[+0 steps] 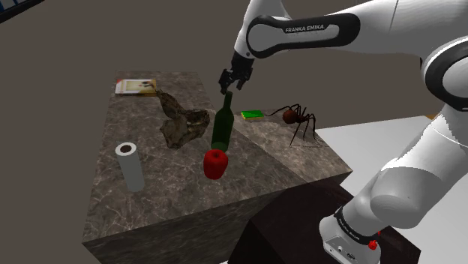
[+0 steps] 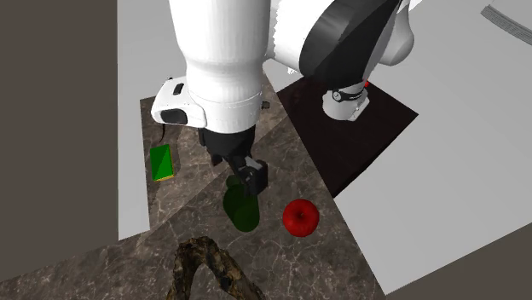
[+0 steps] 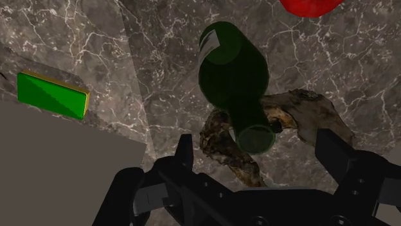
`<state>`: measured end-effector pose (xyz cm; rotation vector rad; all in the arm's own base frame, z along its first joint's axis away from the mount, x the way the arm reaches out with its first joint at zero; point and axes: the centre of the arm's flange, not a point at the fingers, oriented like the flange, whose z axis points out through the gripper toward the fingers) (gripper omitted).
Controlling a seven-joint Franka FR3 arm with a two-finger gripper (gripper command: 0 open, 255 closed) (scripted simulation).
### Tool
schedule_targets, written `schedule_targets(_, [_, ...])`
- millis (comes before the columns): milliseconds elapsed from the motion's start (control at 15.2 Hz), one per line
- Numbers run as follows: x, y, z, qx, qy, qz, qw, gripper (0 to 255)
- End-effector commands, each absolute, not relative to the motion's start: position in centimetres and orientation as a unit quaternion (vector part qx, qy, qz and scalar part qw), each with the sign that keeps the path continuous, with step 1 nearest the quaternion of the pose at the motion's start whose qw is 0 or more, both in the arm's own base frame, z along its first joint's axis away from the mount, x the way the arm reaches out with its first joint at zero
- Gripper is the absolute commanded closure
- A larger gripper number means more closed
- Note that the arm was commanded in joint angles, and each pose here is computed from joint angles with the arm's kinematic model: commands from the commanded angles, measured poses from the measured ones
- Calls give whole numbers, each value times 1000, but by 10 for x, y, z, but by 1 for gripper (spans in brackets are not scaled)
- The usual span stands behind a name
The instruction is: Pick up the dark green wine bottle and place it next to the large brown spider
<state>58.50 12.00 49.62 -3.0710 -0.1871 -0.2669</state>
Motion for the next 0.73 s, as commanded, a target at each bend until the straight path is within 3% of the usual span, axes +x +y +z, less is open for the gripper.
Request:
schedule_targets(0, [588, 123, 485, -994, -61, -86, 27, 0])
schedule_targets(660, [592, 124, 462, -994, -61, -86, 27, 0])
